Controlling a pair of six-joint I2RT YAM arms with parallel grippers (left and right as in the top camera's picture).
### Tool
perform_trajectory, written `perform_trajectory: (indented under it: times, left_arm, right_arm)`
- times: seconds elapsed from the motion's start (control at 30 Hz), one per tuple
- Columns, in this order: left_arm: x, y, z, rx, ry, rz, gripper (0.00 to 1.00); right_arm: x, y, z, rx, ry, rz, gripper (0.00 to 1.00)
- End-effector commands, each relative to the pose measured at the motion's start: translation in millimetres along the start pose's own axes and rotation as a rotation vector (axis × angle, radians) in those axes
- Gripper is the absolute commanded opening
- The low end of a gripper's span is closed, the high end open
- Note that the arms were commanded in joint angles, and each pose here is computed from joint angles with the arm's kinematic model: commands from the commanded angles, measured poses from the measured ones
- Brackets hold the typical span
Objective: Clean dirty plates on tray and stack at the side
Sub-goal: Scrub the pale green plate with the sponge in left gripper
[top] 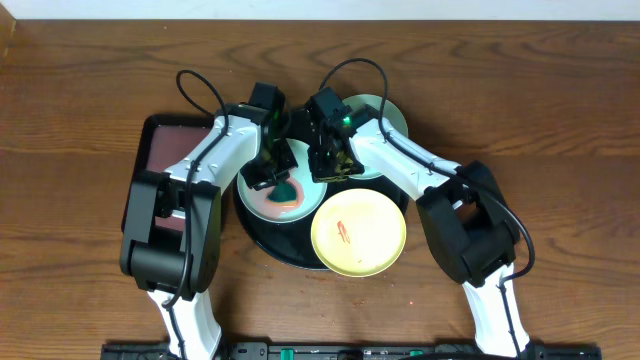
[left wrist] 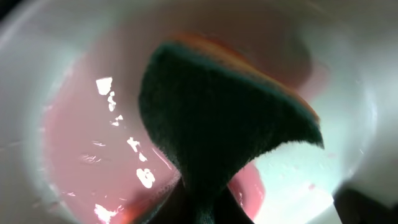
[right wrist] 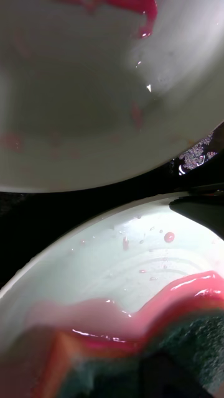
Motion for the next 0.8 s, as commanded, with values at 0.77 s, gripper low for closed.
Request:
perform_trajectory:
  times: [0.77]
  left_arm:
    - [-15,21,15,-0.020,0.154,-0.141,0.07]
  right_arm:
    - [-17,-5,-3,0.004,-0.021,0.043,0.01]
Point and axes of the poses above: each gripper's point midway between its finger pads, its own x axis back along the fingers, its own z axis along the line the jaws close on, y = z × x, the point moved 10 cm from there along x, back along the fingers, and after that the axes turned 3 degrees about x, right-handed, at the moved point
